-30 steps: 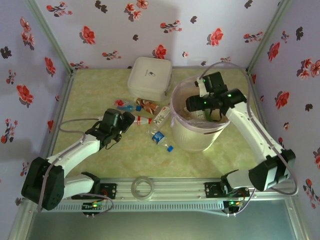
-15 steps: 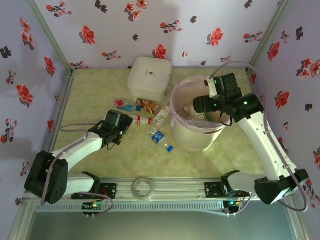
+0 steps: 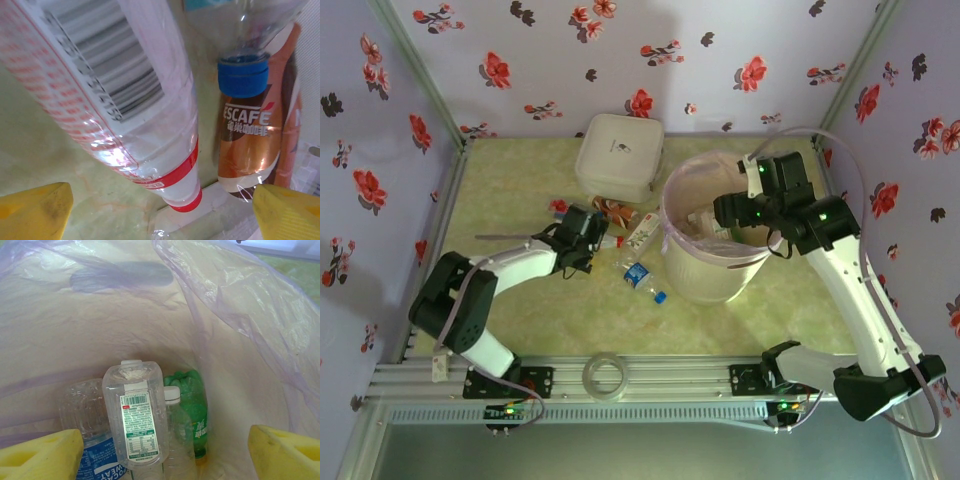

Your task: Put the plastic bottles in the bin

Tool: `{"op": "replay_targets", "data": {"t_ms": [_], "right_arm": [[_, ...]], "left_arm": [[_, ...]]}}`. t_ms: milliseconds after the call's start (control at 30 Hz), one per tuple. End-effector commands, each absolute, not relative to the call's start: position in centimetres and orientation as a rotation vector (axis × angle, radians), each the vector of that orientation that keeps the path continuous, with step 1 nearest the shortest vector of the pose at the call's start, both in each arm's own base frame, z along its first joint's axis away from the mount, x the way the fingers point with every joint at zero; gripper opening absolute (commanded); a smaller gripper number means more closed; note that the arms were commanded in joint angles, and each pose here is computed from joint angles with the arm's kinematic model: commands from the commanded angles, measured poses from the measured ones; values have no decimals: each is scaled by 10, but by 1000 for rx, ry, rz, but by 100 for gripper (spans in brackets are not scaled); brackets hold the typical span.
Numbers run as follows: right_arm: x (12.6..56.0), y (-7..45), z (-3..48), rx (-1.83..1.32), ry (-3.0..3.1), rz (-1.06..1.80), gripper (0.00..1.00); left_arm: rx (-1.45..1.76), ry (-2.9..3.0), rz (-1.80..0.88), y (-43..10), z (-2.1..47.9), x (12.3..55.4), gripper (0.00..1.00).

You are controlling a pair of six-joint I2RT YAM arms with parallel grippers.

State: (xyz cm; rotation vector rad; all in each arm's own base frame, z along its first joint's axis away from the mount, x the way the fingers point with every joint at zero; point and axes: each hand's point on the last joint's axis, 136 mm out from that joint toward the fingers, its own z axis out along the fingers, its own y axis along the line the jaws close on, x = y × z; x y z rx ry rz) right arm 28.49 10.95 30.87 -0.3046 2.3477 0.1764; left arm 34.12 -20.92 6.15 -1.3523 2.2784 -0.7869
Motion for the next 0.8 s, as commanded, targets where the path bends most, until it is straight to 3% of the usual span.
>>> {"op": "replay_targets", "data": {"t_ms": [0,200,400,767], "right_arm": [[282,99,311,-276,2329,137,86],[281,97,313,-282,2325,127,86],[278,95,311,-287,2331,125,86],[276,88,311,-287,2326,94,86]], "left_arm": [[-1453,2208,-815,-220,58,351,91],[-1497,2192,-843,-239,49,361,88],[-1641,2092,-801,-231,35,360,76],[-1819,1948,-807,-237,13,362,74]]}}
